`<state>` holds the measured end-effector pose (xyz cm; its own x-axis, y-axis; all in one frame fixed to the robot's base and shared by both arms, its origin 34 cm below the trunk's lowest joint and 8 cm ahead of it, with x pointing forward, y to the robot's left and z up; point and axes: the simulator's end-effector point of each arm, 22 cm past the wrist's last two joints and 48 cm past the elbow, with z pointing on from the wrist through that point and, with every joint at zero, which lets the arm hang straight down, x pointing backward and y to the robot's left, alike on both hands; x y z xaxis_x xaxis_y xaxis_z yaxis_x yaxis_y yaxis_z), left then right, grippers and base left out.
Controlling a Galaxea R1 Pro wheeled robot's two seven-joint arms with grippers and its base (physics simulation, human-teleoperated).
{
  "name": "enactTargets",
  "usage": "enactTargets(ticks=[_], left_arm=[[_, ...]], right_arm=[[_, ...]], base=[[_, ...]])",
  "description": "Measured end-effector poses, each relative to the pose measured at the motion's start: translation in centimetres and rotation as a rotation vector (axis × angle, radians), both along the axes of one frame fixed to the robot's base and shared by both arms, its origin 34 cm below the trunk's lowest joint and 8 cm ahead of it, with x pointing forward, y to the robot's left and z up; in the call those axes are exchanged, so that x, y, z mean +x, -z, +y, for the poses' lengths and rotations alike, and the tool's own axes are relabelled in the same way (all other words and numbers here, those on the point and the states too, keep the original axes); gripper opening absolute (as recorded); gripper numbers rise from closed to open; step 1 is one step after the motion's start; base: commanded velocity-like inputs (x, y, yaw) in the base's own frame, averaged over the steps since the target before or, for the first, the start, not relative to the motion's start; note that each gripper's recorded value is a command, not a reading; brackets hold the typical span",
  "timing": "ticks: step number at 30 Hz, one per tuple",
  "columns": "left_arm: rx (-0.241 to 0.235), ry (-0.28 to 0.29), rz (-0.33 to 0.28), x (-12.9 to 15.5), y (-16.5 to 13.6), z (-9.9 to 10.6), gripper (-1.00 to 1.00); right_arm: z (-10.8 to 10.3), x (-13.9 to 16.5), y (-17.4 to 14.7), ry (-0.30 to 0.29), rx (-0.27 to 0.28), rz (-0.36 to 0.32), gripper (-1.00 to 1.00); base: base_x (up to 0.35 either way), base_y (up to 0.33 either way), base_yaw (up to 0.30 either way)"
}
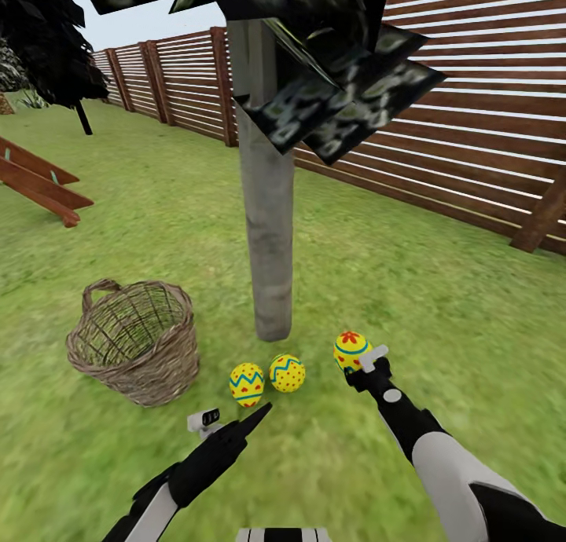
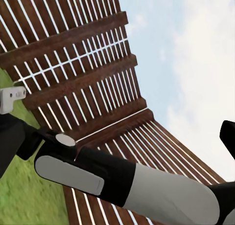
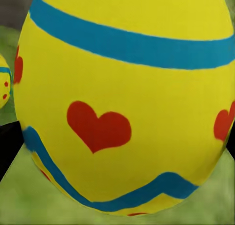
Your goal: Take the three Easter eggs out of the wicker basket on the lawn in the garden, then place them on the lawn next to a single tree (choose any tree) so that all three eggs are next to the same tree and none are left in the basket.
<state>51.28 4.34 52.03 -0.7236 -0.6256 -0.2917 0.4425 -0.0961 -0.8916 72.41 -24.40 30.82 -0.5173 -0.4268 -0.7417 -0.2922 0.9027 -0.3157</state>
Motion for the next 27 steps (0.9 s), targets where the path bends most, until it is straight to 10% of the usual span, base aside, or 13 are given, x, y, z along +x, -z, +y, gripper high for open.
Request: enactTargets(ticks=[27], left_arm=[[0.000,-0.001,0.028,0.0,1.0,-0.2,1.00]], right_arm=[[1.8,-2.0,2.7,0.022,-0.007,0.017,-1.00]], base=[[0.121,-0.216,0.120]])
